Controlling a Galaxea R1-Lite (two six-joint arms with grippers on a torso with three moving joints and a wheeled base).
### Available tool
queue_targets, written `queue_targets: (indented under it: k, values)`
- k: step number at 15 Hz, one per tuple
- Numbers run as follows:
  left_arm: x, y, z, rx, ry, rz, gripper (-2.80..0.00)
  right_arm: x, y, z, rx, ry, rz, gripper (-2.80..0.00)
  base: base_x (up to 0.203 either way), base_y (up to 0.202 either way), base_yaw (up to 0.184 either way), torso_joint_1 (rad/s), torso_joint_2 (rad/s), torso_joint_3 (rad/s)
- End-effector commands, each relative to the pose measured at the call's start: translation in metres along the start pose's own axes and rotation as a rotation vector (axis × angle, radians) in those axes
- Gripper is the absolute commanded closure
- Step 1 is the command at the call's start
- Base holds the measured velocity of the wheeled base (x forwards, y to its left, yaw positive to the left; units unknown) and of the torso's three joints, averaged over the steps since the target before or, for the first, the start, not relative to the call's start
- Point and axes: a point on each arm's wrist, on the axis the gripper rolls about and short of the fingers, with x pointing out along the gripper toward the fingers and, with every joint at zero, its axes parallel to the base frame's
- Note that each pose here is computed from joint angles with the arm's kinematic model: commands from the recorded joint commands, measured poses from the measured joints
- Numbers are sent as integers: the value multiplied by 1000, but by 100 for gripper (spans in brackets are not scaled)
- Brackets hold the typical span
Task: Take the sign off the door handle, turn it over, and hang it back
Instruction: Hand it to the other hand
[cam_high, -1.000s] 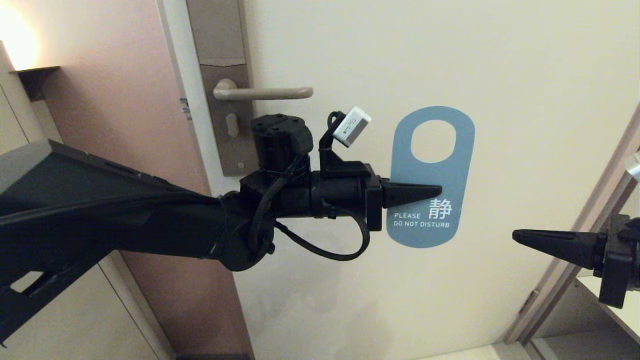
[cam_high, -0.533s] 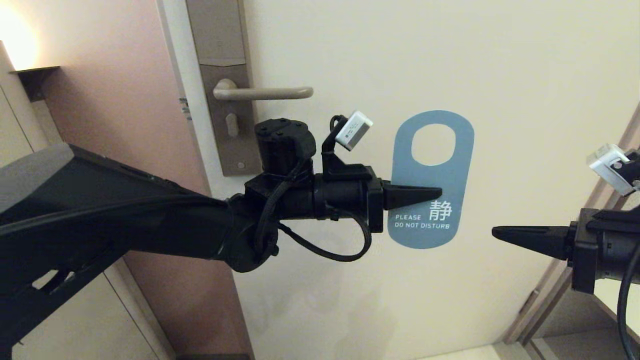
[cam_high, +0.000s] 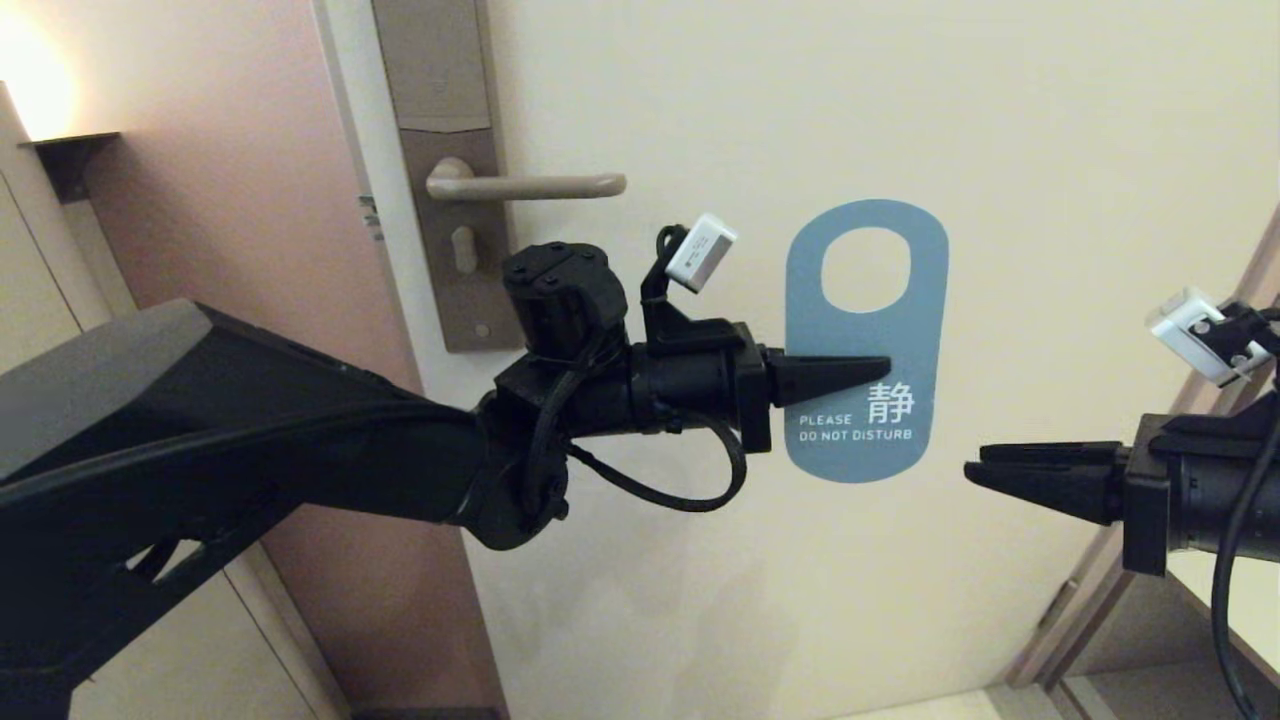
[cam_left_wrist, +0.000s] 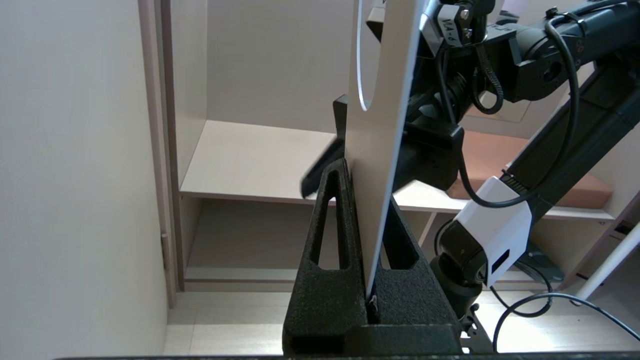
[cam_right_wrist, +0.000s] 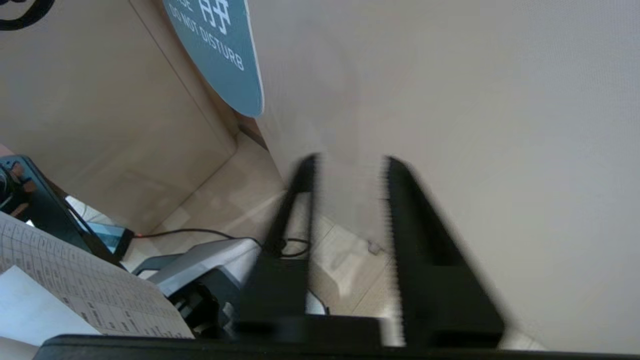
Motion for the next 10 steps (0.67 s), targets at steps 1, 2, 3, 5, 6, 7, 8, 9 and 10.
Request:
queue_targets:
  k: [1,2,3,5,6,7,8,9,10]
  values:
    - [0,0,-1,-1,0,-5,0,-1,1,0,-8,-3,3,-280,0,0,0,0,0,0]
    - [0,1,-1,-2,1,-4,0,-1,1,0,-9,-3,3,-280,0,0,0,0,0,0]
    - [0,1,-2,-4,3,-4,0,-2,1,-1,-9,-3,3,-280,0,0,0,0,0,0]
    - [1,0,-3,-4,3,-7,0,-2,1,-1,-12,-5,3,-280,0,0,0,0,0,0]
    - [2,-1,-3,-3,3,-11,0,-2,1,0,-15,-7,5,-280,0,0,0,0,0,0]
    - [3,-2,-3,-3,2,-14,0,-2,1,1,-14,-9,4,-280,0,0,0,0,0,0]
    - [6,-3,-5,-6,4,-21,0,-1,1,1,-12,-8,4,-280,0,0,0,0,0,0]
    - [7,-4,-5,-5,4,-24,0,-1,1,1,-12,-8,5,-280,0,0,0,0,0,0]
    - [8,-4,-5,-6,4,-27,0,0,1,3,-15,-12,8,-280,0,0,0,0,0,0]
